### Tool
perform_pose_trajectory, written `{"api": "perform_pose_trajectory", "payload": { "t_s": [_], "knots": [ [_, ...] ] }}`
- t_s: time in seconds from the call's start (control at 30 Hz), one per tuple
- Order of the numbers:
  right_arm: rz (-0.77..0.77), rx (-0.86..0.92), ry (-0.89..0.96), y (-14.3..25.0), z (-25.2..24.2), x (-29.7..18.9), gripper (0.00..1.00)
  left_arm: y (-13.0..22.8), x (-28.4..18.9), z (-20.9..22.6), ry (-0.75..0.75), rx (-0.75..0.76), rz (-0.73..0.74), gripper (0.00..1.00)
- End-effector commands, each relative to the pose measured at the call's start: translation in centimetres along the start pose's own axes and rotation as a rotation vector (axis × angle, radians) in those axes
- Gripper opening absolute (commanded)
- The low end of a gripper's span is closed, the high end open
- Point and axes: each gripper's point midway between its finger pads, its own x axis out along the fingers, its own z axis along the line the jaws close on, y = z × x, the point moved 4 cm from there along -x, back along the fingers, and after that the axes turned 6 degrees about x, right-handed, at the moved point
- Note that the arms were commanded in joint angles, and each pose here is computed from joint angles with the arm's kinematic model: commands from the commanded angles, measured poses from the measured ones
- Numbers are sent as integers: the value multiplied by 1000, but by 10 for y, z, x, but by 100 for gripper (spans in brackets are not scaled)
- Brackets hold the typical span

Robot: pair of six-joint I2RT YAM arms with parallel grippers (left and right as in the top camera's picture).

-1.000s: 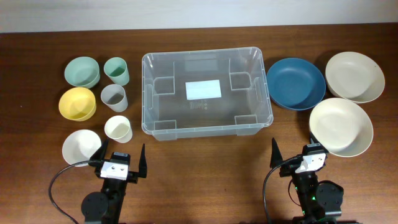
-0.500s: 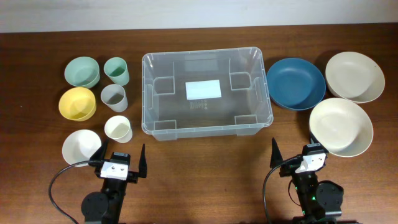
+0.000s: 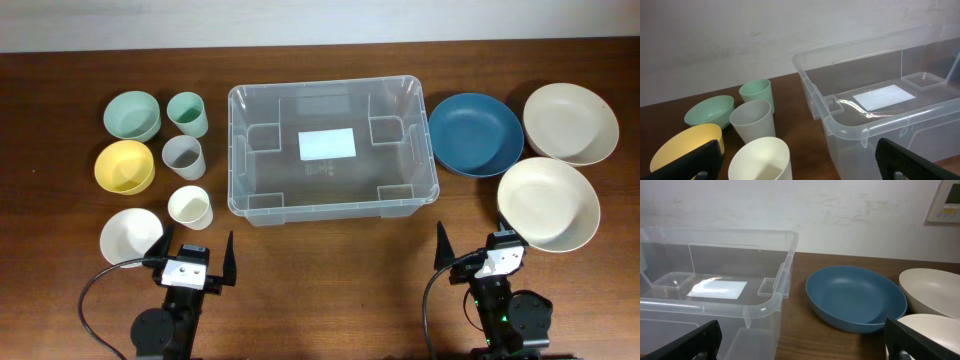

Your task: Pack container

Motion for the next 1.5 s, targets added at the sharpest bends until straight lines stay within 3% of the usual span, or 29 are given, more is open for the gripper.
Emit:
{"api": "perform_pose_trajectory", "payload": {
  "t_s": [0.0,0.67,0.87,1.1,1.3,1.47],
  "knots": [
    [0,1,18,1,-3,0,99,1,0,2,-11,9,3,100],
    [-19,51,-58,-3,7,-1,99,1,0,2,-11,9,3,99],
    [-128,75,-114,-41,16,-8,99,1,0,2,-11,9,3,100],
    [-170,88,83,-107,-3,-35,99,1,0,2,-10,9,2,99],
    [100,158,234,-142,-13,-56,99,1,0,2,-11,9,3,99],
    [359,200,64,-156,15,-41,99,1,0,2,-11,9,3,100]
  ]
}}
